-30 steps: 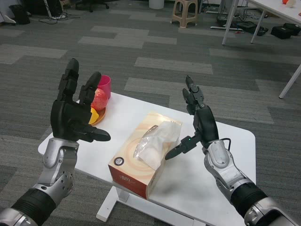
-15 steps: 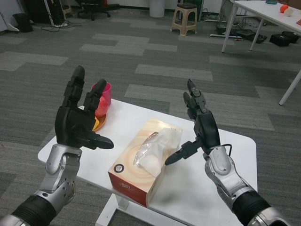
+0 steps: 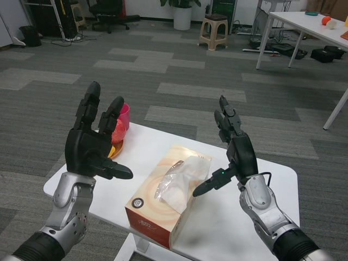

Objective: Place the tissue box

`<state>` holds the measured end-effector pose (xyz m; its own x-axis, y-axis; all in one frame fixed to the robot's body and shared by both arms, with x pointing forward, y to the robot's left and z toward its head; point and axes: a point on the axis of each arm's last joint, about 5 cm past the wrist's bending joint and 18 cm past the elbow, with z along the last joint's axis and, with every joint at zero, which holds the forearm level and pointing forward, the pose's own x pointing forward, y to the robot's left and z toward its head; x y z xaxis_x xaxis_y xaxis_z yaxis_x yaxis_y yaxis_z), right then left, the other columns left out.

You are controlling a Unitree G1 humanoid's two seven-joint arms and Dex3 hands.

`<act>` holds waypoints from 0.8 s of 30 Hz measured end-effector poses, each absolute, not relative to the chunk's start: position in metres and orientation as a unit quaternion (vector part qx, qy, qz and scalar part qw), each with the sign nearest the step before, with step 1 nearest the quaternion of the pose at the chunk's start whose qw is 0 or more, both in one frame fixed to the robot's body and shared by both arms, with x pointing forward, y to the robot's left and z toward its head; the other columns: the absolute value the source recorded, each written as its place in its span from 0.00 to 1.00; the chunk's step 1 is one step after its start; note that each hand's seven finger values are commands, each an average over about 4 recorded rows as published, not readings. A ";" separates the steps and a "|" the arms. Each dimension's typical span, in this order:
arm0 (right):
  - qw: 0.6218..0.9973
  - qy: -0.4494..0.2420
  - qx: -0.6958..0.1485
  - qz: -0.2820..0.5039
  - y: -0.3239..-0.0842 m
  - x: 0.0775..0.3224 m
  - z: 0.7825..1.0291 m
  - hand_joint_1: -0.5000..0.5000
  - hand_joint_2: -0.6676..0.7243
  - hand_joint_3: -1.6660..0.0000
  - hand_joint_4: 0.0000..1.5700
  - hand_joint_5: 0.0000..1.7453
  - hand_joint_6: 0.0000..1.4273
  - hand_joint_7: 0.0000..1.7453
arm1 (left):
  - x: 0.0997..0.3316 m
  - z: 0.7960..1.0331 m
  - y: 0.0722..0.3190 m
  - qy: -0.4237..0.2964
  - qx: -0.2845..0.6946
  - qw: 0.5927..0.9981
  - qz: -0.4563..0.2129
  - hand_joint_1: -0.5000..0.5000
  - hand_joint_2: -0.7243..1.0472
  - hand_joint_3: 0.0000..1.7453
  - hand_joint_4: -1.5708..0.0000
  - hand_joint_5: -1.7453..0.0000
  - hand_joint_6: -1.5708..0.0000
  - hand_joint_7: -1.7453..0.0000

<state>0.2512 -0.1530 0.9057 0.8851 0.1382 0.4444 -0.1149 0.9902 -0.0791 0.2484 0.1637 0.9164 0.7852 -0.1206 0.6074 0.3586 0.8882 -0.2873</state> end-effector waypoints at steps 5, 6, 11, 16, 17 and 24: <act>0.971 -0.231 -0.021 0.066 -0.151 0.251 0.905 0.04 0.64 0.95 0.02 0.00 0.00 0.00 | 0.250 0.918 0.164 -0.304 -0.196 0.923 -0.131 1.00 0.31 0.00 1.00 0.76 1.00 1.00; 0.971 -0.230 -0.019 0.066 -0.150 0.251 0.905 0.04 0.64 0.95 0.02 0.00 0.00 0.00 | 0.250 0.919 0.164 -0.305 -0.196 0.923 -0.132 1.00 0.33 0.00 1.00 0.76 1.00 1.00; 0.971 -0.230 -0.017 0.066 -0.149 0.251 0.905 0.04 0.64 0.95 0.02 0.00 0.00 0.00 | 0.252 0.921 0.163 -0.309 -0.195 0.921 -0.134 1.00 0.33 0.00 1.00 0.76 1.00 1.00; 0.970 -0.232 -0.018 0.067 -0.149 0.252 0.906 0.04 0.64 0.95 0.02 0.00 0.00 0.00 | 0.253 0.922 0.162 -0.311 -0.197 0.920 -0.135 1.00 0.31 0.00 1.00 0.76 1.00 1.00; 0.970 -0.233 -0.019 0.067 -0.149 0.252 0.906 0.04 0.64 0.94 0.02 0.00 0.00 0.00 | 0.253 0.922 0.161 -0.311 -0.198 0.920 -0.135 1.00 0.30 0.00 1.00 0.76 1.00 1.00; 0.969 -0.235 -0.023 0.067 -0.151 0.253 0.908 0.04 0.64 0.95 0.02 0.00 0.00 0.00 | 0.253 0.922 0.156 -0.309 -0.205 0.918 -0.141 1.00 0.30 0.00 1.00 0.76 1.00 1.00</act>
<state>0.2530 -0.1512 0.9079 0.8805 0.1400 0.4528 -0.1184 0.9901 -0.0758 0.2529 0.1556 0.9216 0.7690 -0.1330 0.6253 0.3862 0.8761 -0.2886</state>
